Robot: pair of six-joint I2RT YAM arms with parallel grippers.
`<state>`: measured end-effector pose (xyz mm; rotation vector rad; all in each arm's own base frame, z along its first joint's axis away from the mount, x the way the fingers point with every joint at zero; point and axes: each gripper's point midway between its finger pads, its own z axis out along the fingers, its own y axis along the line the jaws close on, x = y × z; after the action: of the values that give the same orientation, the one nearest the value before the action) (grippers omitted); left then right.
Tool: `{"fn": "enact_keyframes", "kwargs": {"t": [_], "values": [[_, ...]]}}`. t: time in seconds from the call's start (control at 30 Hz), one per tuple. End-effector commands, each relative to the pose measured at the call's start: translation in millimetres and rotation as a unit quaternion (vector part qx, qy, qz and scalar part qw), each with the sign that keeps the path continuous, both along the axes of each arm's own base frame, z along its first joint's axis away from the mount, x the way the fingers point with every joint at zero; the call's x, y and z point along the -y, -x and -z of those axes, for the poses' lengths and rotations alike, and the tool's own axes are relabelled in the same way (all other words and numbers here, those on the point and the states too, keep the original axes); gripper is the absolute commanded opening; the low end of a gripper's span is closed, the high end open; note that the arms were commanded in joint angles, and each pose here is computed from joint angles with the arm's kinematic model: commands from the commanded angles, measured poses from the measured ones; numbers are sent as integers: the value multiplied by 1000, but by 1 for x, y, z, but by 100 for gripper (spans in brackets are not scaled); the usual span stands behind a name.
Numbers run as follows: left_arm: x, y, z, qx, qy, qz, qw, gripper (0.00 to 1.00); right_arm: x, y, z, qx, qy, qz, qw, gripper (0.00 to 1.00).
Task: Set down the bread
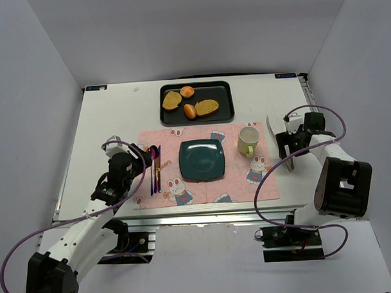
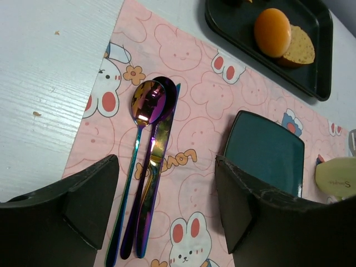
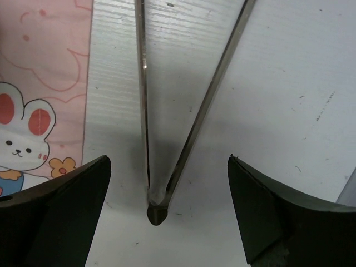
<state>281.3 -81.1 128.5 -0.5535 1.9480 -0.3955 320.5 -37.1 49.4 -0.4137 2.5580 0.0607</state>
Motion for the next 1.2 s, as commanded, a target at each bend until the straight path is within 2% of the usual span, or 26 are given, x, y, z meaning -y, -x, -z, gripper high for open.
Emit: {"fn": "enact_keyframes", "kwargs": {"t": [0.0,0.3,0.37,0.47,0.5,0.53,0.67,0.73,0.77,0.8,0.93,1.03,1.17], "values": [[-2,-4,-5,-5,-7,-6,1000,79,13,-24,-17,42,27,25,998,89],[5,-10,-9,1,-1,5,1000,79,6,-18,12,9,3,29,1000,89],[4,-8,-8,2,1,4,1000,79,3,-21,25,-6,-5,28,1000,85],[4,-6,-8,3,4,3,1000,79,-3,-24,41,-25,-14,19,999,69],[3,-5,-7,1,3,3,1000,79,-5,-28,42,-25,-13,15,999,59],[3,-5,-7,-2,1,3,1000,79,-6,-27,47,-32,-13,15,999,54],[1,-6,-12,2,-2,-3,1000,79,-3,-30,53,-30,-4,18,999,43],[1,-6,-12,3,1,-3,1000,79,-2,-32,54,-25,-2,19,1000,41],[2,-7,-12,5,5,-2,1000,79,-2,-33,54,-22,-1,19,1000,37],[3,-6,-11,4,6,-1,1000,79,-3,-34,54,-18,-3,17,1000,26],[5,-8,-12,1,5,3,1000,79,-8,-45,34,9,-14,5,1000,5],[4,-8,-16,3,0,4,1000,79,-17,-57,-3,56,-30,-25,998,4],[5,-10,-18,8,5,4,1000,79,-42,-88,-84,143,-36,-89,985,12]]}}
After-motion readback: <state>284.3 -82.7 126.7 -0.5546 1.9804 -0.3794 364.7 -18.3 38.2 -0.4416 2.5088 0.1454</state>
